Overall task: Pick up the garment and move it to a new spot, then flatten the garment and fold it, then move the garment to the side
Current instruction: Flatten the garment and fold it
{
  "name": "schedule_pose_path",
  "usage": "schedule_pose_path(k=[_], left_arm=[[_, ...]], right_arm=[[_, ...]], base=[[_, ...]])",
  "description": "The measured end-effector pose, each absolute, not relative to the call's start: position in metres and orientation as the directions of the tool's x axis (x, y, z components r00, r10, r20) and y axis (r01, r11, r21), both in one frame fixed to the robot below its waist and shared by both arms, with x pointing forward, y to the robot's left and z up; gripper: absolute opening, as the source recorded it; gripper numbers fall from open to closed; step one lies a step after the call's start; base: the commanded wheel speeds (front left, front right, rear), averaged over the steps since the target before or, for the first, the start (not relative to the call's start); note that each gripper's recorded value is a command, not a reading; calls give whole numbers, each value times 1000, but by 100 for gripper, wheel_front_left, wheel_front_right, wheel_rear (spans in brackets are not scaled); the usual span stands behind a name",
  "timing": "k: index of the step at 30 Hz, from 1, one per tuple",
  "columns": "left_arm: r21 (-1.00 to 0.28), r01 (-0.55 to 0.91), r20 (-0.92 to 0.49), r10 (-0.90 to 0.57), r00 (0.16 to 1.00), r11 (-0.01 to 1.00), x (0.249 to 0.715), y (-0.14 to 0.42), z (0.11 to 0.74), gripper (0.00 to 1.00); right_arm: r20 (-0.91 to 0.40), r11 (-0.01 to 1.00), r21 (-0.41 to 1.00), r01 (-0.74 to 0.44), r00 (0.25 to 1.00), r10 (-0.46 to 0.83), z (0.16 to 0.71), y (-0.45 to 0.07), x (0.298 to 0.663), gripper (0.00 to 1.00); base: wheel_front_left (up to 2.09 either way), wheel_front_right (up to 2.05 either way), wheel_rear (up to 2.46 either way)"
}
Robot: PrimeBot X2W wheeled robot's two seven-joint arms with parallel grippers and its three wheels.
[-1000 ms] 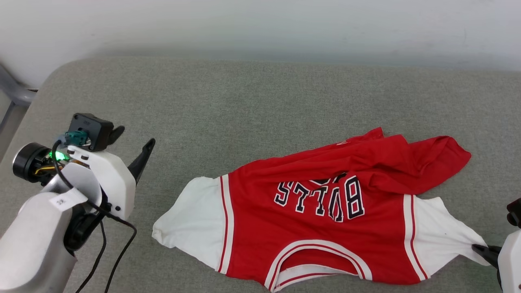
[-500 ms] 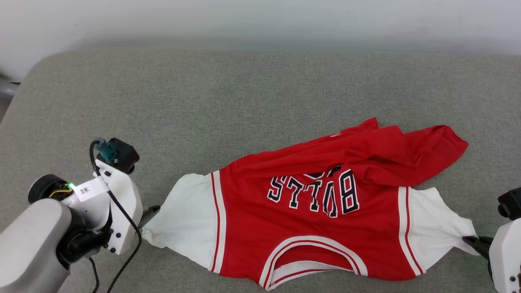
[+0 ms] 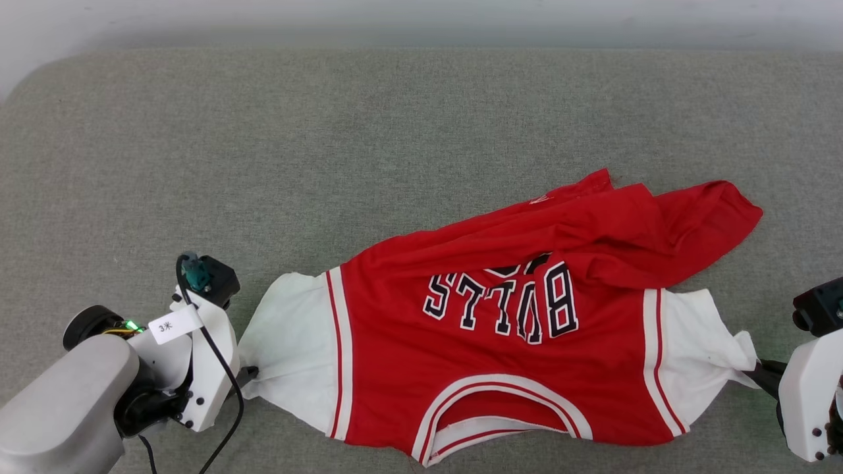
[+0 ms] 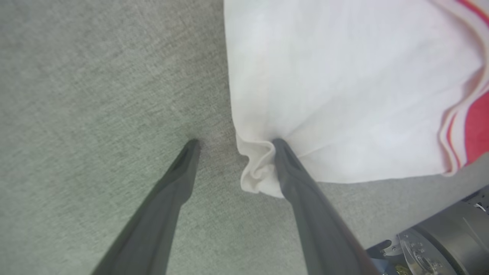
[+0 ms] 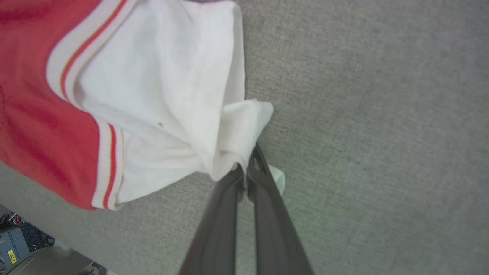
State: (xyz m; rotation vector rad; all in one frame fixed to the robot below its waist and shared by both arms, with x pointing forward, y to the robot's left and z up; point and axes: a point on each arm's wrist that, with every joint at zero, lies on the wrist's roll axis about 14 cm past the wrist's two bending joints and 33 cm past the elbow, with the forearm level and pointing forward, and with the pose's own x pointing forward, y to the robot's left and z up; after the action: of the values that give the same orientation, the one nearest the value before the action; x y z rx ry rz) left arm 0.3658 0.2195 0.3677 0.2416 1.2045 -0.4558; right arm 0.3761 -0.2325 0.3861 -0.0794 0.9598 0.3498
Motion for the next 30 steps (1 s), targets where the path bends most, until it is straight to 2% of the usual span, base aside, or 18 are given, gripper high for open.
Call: schedule_pose_path(k=[4,5,6,7,10,13,17,22,30], left_arm=[[-74,474,-946,-212,244,878,361,216,360,100],[-83,473,-946,-219,239,877,360,215,360,96],[-88,473,-946,-222,235,877,360,214,360,31],[-96,471,-946,-228,231,877,358,213,361,0],[-111,464,-942,-242,232,879,354,213,364,0],[-118,473,-923,-272,272,873,353,208,372,0],[-148,489,-852,-362,378,860,361,191,398,0],[-91,525,-743,-408,530,846,375,188,448,0],[-86,572,-442,-546,712,816,394,161,551,0]], right_arm=[[-816,941,91,-326,517,258,384,-232,376,0],[-816,941,92,-327,516,259,383,-231,376,0],[-816,940,92,-328,517,260,383,-231,376,0],[-815,940,92,-329,517,261,384,-231,376,0],[-806,938,90,-336,529,267,387,-228,378,0],[-779,932,88,-353,558,285,397,-222,383,0],[-728,925,77,-372,613,307,418,-216,389,0],[-625,920,41,-389,709,327,457,-213,400,0],[-411,913,-9,-407,834,368,543,-208,416,0]], base=[[0,0,0],[0,0,0],[0,0,0],[0,0,0],[0,0,0],[0,0,0],[0,0,0],[0,0,0],[0,0,0]])
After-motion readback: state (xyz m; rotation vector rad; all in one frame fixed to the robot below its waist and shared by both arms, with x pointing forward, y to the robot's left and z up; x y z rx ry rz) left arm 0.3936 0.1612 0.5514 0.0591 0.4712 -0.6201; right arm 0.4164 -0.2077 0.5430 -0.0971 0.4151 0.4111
